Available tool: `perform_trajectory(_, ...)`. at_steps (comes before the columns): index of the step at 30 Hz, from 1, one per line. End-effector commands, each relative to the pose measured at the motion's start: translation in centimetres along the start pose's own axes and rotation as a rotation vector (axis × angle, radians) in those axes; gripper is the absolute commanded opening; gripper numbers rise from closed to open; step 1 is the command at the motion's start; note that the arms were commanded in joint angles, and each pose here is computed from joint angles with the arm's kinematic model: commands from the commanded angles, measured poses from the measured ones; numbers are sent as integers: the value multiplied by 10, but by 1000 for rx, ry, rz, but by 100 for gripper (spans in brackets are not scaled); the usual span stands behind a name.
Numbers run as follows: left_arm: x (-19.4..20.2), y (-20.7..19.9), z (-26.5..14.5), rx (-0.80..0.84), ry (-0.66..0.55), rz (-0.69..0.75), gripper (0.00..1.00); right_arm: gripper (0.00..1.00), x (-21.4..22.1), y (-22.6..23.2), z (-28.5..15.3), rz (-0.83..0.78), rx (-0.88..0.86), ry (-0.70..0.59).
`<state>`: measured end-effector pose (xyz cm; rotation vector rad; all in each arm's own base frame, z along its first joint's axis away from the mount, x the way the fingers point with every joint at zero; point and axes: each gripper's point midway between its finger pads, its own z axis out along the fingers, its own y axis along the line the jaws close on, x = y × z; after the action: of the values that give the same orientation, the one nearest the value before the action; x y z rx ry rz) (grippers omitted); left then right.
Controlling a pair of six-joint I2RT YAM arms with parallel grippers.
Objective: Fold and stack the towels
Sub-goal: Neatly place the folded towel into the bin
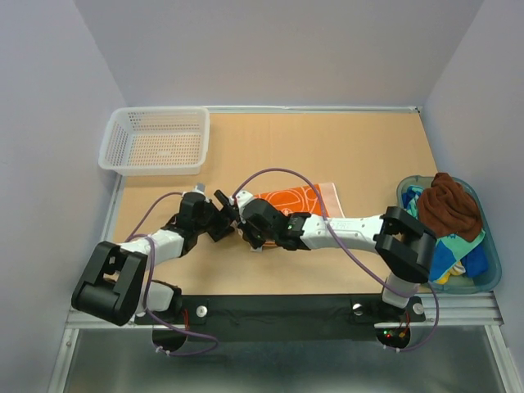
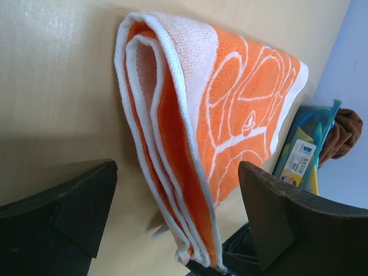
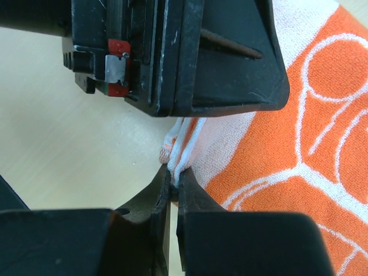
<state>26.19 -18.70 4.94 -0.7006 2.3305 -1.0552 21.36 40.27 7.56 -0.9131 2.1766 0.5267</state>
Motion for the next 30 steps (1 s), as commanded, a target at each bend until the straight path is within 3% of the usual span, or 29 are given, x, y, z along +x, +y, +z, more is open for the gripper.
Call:
perform_trajectory(1,0,17,5,-60,-39,-57,97,1,-38,4,-12,57,-28,-147)
perform_trajectory(9,-1,15,21,-79,-31,-57,89,0,-32,4,-11,79,-35,-153)
perform_trajectory(14,7,15,31,-85,-4,-47,74,1,-30,6,-9,84,-46,-153)
perform_trajectory(17,10,20,31,-96,0,-46,53,0,-28,3,-10,86,-32,-153)
perform_trajectory(18,10,20,30,-97,-3,-46,38,1,-28,2,-10,84,-29,-155)
perform_trajectory(20,8,21,27,-95,-17,-35,25,0,-28,0,-10,87,-19,-156)
perform_trajectory(21,6,19,25,-94,-29,-25,7,1,-27,-2,-10,87,-8,-159)
perform_trajectory(22,4,17,24,-95,-33,-8,0,0,-27,-3,-11,89,-6,-160)
perform_trajectory(24,-2,16,24,-111,-45,62,0,4,-27,-8,-11,101,28,-167)
perform_trajectory(25,-10,13,23,-140,-57,116,0,12,-30,-11,-14,109,39,-178)
perform_trajectory(26,-14,9,23,-150,-65,116,0,12,-30,-11,-15,109,39,-179)
perform_trajectory(27,-21,4,23,-168,-69,179,0,34,-31,-14,-17,111,54,-187)
perform_trajectory(29,-33,-1,22,-194,-95,237,0,53,-31,-18,-22,112,67,-197)
perform_trajectory(30,-43,-8,23,-210,-110,286,0,70,-36,-21,-28,120,81,-216)
